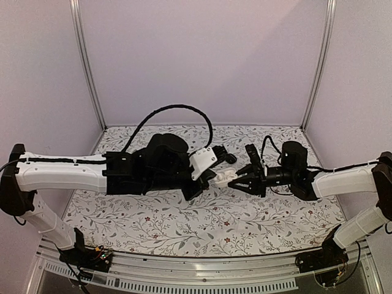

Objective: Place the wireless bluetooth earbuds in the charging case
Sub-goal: Insert the left earbud into the left side groove of the charging case.

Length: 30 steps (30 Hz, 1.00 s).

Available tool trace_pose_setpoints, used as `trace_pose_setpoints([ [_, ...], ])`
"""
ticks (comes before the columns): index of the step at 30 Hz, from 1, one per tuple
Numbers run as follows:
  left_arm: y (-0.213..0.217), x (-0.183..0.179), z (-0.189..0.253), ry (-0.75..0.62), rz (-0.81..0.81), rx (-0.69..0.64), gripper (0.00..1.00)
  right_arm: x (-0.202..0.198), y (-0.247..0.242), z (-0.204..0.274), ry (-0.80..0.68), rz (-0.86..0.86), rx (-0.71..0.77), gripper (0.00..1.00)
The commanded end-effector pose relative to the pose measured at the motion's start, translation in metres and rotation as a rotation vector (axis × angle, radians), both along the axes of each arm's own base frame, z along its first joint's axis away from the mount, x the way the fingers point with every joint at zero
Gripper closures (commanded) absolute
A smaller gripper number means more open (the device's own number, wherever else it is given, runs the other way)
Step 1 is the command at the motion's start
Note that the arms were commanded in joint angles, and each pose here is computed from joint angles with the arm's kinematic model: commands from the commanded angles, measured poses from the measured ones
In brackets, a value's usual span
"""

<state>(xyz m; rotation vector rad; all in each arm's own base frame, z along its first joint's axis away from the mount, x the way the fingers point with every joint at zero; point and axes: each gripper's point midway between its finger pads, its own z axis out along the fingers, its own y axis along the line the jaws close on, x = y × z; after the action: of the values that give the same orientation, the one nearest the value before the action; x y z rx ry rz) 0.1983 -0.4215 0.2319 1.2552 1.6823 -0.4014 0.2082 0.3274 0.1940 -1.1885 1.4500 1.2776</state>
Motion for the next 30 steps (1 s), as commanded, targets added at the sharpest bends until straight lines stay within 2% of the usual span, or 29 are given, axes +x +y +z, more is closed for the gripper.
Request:
trace_pose_setpoints([
  [1,-0.007,0.0,0.004,-0.021,0.007,0.002,1.0,0.005,0.006,0.006,-0.033,-0.015,-0.001,1.0],
  [30,-0.008,0.008,-0.019,-0.007,0.048,0.085,1.0,0.009,0.008,0.016,-0.03,-0.054,0.011,1.0],
])
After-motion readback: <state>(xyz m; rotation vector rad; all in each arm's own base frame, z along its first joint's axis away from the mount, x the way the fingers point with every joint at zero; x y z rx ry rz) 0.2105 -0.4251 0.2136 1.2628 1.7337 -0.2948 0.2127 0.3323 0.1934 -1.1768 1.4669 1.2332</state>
